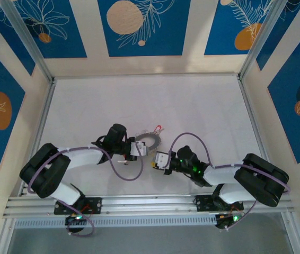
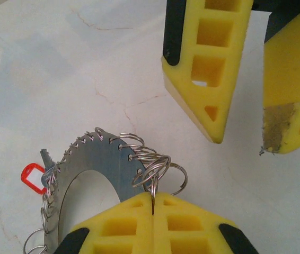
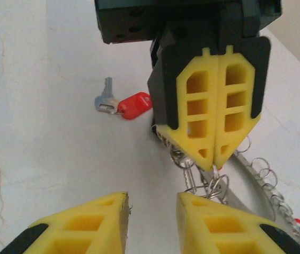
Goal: Put the keys on the keyring
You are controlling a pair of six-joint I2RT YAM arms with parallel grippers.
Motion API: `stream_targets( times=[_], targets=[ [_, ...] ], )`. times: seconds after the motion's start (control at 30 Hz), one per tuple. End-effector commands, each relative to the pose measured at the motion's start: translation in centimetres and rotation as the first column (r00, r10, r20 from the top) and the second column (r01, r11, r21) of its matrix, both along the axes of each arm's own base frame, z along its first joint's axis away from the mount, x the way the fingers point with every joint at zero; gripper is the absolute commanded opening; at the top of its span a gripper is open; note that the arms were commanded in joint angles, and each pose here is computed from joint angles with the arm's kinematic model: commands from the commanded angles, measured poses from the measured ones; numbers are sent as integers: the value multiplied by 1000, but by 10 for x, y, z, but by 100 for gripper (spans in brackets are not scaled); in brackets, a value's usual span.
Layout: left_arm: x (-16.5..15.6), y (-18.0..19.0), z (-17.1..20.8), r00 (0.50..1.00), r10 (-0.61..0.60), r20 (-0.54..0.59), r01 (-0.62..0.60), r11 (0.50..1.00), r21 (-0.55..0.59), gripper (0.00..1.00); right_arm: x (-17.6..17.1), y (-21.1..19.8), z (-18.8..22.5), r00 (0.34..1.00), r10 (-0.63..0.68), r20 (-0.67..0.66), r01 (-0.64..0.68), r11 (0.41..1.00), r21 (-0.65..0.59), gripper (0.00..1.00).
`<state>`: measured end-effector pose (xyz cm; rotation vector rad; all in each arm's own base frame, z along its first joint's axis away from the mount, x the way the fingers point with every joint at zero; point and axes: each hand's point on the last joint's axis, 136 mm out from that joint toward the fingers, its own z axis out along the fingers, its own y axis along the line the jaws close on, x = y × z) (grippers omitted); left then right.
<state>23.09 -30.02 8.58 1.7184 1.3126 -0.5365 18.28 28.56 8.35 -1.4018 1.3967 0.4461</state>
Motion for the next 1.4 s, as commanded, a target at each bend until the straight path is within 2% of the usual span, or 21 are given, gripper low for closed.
stream_targets(
  times=[0.0, 0.03, 0.1, 0.33, 0.53, 0.7, 0.8, 1.37],
  targets=[
    [-1, -6, 28, 999, -45, 22, 46, 995, -90, 0, 9, 8, 24, 988, 25, 149, -17, 998, -56, 32],
    [-1, -7, 29, 999, -49, 19, 50, 994, -98, 0, 11, 4, 24, 985, 29, 170, -10, 993, -115, 32],
    [1, -8, 33, 999, -47, 16, 49, 993, -112, 0, 13, -5, 26, 981, 32, 193, -3, 989, -150, 33],
    [13, -13, 47, 1000, -3, -18, 0, 989, -148, 0, 20, -30, 29, 975, 13, 220, 26, 984, -175, 36],
    [13, -21, 62, 997, -17, -71, 2, 978, -208, 0, 21, -26, 28, 979, 25, 202, 6, 988, -152, 30],
    [12, -23, 62, 995, -22, -95, 4, 981, -195, 0, 44, -31, 39, 965, -82, 249, 108, 990, -89, 23],
    [12, -24, 59, 995, -24, -97, 5, 982, -189, 0, 51, -36, 44, 964, -98, 246, 116, 991, -62, 20],
    [19, -35, 68, 992, -7, -126, -20, 978, -206, 0, 59, -37, 42, 959, -86, 268, 105, 993, -58, 23]
  ],
)
